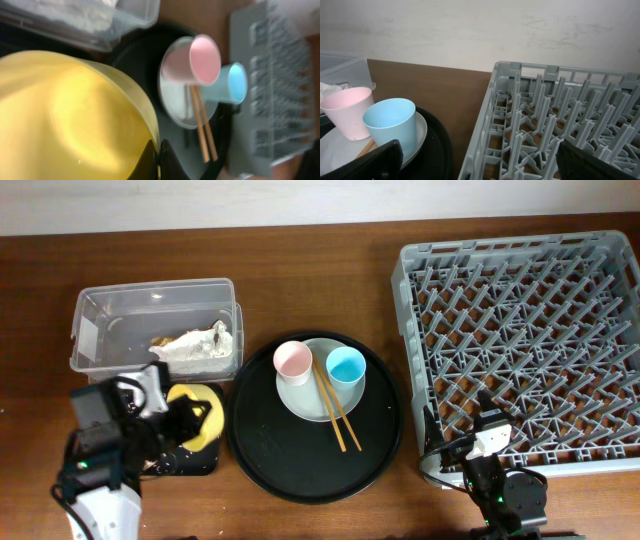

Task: Sort waste into correct bins and load items into the dishwasher rack
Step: 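Place the empty yellow bowl back on the round tray and release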

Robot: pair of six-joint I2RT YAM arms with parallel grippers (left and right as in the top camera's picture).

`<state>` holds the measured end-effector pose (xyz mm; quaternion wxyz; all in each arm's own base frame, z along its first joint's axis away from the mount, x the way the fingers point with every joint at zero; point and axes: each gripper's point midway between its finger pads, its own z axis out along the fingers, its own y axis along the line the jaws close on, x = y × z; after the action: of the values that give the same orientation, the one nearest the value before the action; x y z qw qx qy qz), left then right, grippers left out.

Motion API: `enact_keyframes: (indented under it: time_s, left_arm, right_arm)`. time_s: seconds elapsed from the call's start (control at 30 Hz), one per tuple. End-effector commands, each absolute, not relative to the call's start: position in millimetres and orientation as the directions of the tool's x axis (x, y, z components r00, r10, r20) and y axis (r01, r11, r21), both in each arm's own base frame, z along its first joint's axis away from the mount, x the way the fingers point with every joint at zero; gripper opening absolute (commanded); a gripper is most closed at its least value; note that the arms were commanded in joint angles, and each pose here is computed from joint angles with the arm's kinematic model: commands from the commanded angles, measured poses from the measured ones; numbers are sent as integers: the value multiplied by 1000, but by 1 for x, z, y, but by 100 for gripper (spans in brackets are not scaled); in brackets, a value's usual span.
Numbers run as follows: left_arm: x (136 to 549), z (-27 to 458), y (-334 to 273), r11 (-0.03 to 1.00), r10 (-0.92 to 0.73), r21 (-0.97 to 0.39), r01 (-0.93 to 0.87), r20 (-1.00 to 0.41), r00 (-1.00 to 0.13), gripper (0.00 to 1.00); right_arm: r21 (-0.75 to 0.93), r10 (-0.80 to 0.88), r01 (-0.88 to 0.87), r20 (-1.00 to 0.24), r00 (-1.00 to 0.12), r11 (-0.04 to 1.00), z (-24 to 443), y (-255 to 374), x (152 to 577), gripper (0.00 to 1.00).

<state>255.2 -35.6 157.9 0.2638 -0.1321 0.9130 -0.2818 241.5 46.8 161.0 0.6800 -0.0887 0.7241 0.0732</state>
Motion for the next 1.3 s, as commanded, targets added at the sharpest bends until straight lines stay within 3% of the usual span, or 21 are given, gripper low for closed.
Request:
enact_keyframes:
  time_s: [0.0, 0.37, 0.67, 0.7, 0.77, 0.83, 1.0, 1.13, 1.27]
  left_arm:
    - [244, 154, -45, 887, -317, -451, -102, -432, -845, 0]
    - [204, 132, -153, 914, 22, -369, 169, -370, -929, 0]
    - [198, 85, -197, 929, 155, -284, 239, -286, -946, 1]
    - [198, 80, -199, 929, 164, -280, 242, -277, -947, 2]
    - [199, 76, -202, 930, 168, -278, 243, -268, -949, 19]
    - [201, 79, -204, 927, 167, -283, 246, -275, -947, 25]
    - [214, 99, -209, 927, 154, -279, 249, -321, -934, 29]
    - [246, 126, -194, 967, 113, -157, 203, -448, -887, 43]
    - [278, 145, -170, 994, 61, -42, 103, -573, -817, 41]
  right_arm:
    - [-9, -24, -232, -998, -64, 973, 158, 48, 241, 99]
    - [-9, -24, -232, -998, -64, 973, 158, 48, 241, 99]
    - [-9, -24, -232, -998, -64, 973, 158, 48, 241, 99]
    - [-9, -24, -232, -998, -64, 973, 158, 48, 241, 99]
    - [-9, -24, -232, -998, -64, 973, 158, 48, 241, 99]
    - [-9, -24, -232, -998, -64, 973, 158, 48, 241, 99]
    - [-9, -24, -233, -998, -64, 973, 158, 48, 241, 99]
    - [-9, -24, -232, -998, -64, 973, 158, 48, 241, 99]
    - [-9, -24, -233, -998, -64, 973, 158, 48, 241, 99]
